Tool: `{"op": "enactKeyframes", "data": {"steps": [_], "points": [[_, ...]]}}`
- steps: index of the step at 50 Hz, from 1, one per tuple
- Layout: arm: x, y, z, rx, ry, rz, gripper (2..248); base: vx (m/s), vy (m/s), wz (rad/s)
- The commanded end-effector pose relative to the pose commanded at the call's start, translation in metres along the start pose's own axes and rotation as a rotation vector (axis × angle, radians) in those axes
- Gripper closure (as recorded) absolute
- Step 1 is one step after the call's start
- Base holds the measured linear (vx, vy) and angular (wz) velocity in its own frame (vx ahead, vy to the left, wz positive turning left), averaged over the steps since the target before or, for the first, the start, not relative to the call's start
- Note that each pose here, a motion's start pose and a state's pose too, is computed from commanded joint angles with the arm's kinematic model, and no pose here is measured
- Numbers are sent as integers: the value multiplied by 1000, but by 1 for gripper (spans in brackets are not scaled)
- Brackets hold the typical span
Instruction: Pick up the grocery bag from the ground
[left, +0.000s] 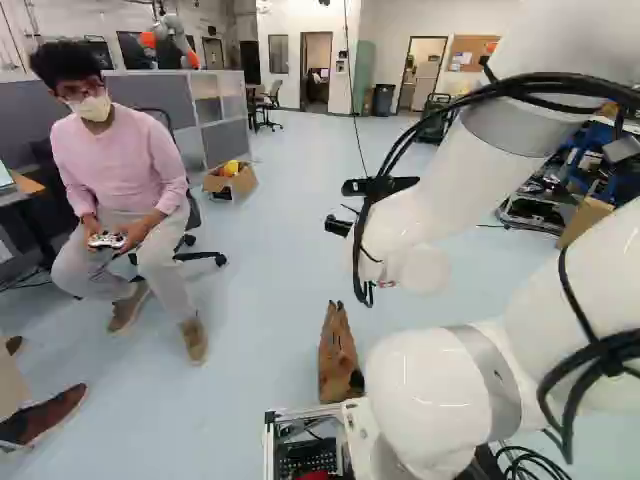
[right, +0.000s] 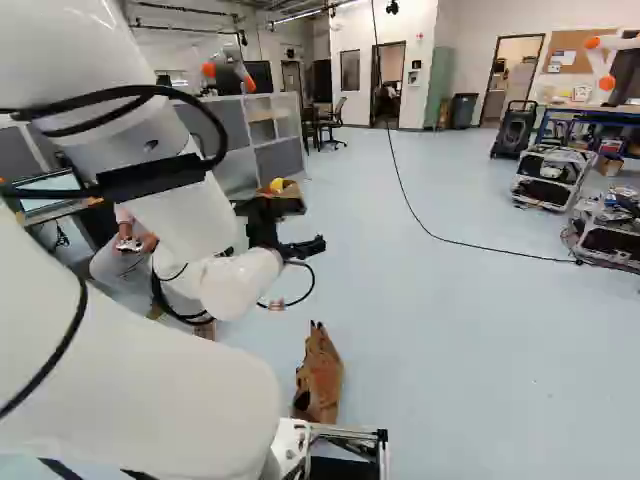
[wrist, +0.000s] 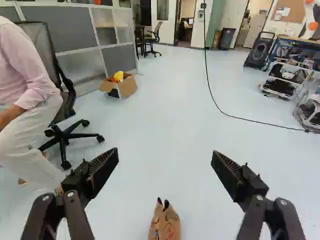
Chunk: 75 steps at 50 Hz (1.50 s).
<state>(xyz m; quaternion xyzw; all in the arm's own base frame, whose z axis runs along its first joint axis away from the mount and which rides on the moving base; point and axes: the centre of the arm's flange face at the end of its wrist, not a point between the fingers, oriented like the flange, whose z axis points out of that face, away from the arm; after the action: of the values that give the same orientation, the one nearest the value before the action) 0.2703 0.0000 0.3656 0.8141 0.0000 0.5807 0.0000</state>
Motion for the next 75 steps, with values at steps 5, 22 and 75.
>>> {"op": "enactKeyframes", "data": {"steps": [5, 22, 75], "points": [[0, 0, 0, 0, 0, 0, 3, 0, 0, 0], [0, 0, 0, 0, 0, 0, 3, 0, 0, 0], [0, 0, 0, 0, 0, 0, 3, 0, 0, 0]]}}
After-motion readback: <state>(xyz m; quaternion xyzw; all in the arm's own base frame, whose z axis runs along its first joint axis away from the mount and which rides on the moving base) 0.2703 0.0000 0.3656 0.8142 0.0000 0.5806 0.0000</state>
